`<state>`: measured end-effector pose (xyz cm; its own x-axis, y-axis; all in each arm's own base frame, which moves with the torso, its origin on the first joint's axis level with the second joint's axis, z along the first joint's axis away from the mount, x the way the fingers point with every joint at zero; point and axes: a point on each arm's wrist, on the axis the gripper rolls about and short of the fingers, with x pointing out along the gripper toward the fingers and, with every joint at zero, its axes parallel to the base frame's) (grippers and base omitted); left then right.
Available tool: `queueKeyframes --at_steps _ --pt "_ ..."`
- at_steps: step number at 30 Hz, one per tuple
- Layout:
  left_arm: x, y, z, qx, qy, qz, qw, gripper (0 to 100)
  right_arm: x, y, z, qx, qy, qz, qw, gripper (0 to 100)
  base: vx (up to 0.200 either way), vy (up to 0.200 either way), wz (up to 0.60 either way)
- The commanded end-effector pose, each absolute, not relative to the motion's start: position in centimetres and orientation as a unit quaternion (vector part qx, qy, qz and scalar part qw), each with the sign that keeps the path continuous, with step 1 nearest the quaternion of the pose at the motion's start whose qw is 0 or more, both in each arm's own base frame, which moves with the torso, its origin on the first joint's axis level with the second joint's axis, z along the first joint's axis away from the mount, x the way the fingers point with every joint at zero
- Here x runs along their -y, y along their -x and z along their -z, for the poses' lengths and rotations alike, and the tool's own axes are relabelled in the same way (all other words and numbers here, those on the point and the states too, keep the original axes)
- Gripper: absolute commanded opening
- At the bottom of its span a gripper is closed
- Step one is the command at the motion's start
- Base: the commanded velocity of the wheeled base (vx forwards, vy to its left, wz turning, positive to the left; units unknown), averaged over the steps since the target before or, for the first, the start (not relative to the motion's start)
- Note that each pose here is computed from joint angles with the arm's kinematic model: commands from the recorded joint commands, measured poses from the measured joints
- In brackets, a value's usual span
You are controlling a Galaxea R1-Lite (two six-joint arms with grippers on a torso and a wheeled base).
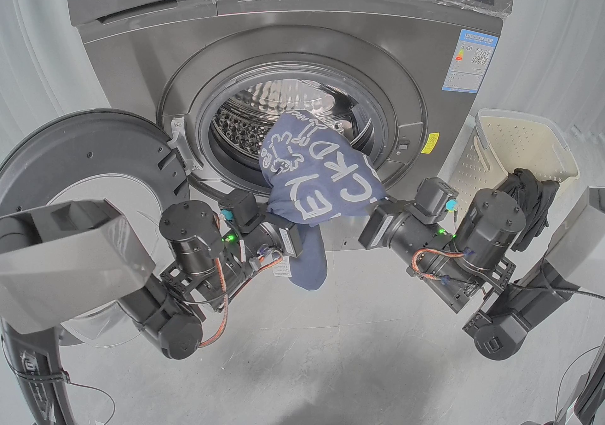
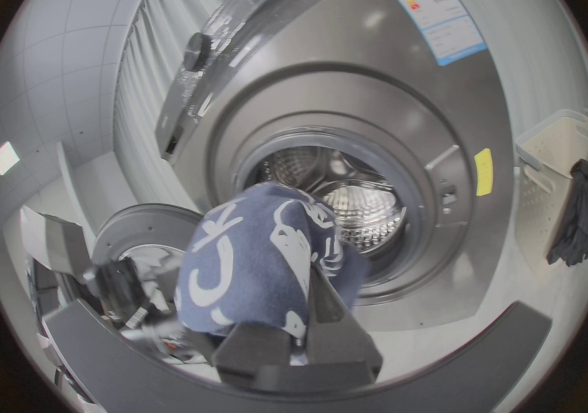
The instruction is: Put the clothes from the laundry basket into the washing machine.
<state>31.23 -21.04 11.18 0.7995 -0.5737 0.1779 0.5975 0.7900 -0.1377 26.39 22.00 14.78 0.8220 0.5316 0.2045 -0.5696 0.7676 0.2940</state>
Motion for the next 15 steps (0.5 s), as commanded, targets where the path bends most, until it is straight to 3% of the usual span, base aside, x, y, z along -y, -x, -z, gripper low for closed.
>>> queueKeyframes --at_steps 1,5,13,14,15 --pt "20.0 -28.9 -14.1 0.084 0.109 0.317 0.938 0 -20.8 -26.7 -13.4 0.033 -0.167 -0.276 0.946 0 0.000 0.000 0.00" --pt "20.1 -27.5 -14.8 0.079 0.130 0.331 0.931 0 -21.2 -26.8 -12.3 0.020 -0.162 -0.278 0.946 0 0.000 0.000 0.00" --pt "19.9 -27.2 -14.6 0.074 0.129 0.328 0.933 0 -22.1 -25.7 -11.2 0.005 -0.152 -0.299 0.942 0 0.000 0.000 0.00" --pt "19.8 -27.1 -14.8 0.076 0.130 0.328 0.933 0 -22.3 -25.5 -11.4 0.008 -0.154 -0.303 0.940 100 0.000 0.000 0.00" --pt "19.7 -26.9 -14.9 0.076 0.130 0.328 0.933 0 -22.4 -25.5 -11.8 0.014 -0.158 -0.306 0.939 100 0.000 0.000 0.00"
